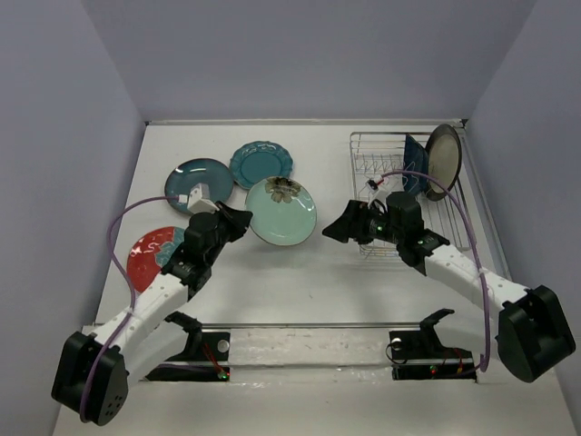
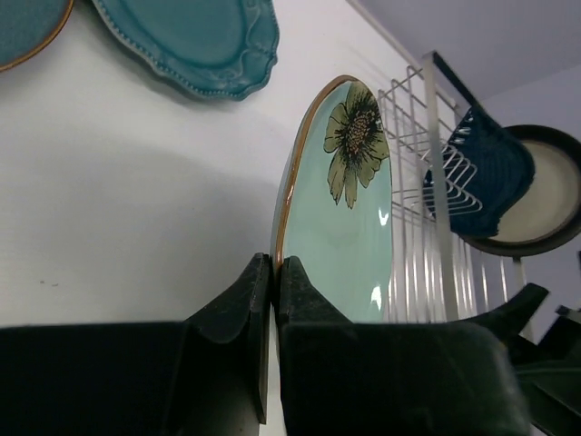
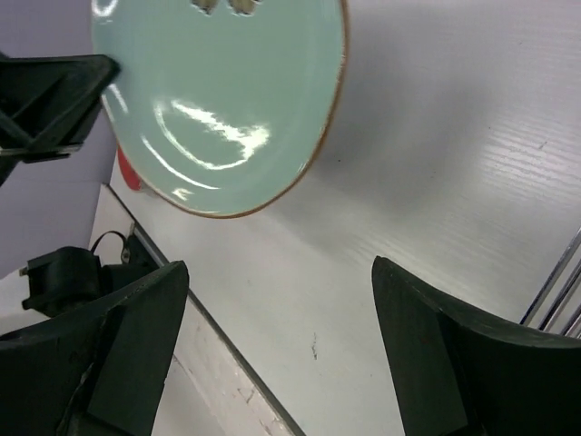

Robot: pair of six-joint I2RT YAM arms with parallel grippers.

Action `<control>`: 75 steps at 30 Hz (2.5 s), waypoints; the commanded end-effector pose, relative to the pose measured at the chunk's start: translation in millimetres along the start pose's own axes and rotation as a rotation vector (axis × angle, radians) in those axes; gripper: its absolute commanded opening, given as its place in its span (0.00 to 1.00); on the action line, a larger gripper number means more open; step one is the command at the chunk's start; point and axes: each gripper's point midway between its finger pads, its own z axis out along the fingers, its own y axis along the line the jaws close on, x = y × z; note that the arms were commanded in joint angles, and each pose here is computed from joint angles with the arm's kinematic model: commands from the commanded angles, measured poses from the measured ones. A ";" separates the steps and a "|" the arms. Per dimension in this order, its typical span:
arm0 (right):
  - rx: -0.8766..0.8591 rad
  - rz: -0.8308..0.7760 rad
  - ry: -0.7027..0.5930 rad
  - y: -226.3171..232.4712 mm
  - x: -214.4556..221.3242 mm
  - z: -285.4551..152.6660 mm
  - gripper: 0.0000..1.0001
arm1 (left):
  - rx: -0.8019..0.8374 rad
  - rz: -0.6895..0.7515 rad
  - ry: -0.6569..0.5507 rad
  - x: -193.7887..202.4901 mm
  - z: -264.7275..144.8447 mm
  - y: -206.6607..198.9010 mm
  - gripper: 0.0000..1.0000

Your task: Load the plates into the dish rack

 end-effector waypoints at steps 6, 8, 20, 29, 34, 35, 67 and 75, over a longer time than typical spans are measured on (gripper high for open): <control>-0.165 -0.041 -0.057 39.2 -28.2 19.7 0.90 | 0.339 -0.058 -0.023 -31.8 -41.7 -81.2 0.06; -0.201 -0.029 -0.040 43.9 -25.6 21.7 0.90 | 0.367 -0.057 0.004 -26.5 -45.8 -84.7 0.06; -0.282 -0.019 -0.049 53.3 -21.0 23.9 0.44 | 0.561 -0.053 0.052 -36.5 -77.5 -132.6 0.06; -0.261 -0.063 -0.243 76.8 -60.7 -8.8 0.07 | 0.486 0.065 0.067 -39.5 -72.6 -128.3 0.72; -0.017 -0.137 -0.487 67.9 -113.4 -53.6 0.07 | 0.364 0.175 -0.004 -64.5 -76.6 -120.8 0.99; 0.032 -0.151 -0.521 65.1 -122.6 -60.5 0.07 | 0.357 0.208 -0.016 -67.8 -78.4 -120.2 0.99; 1.245 -0.424 -0.673 -102.4 -281.3 -181.7 0.07 | 0.239 0.494 -0.144 -84.8 -104.6 -82.0 0.98; 1.188 -0.401 -0.628 -117.8 -275.4 -158.1 0.07 | 0.236 0.494 -0.140 -84.0 -103.3 -81.2 0.98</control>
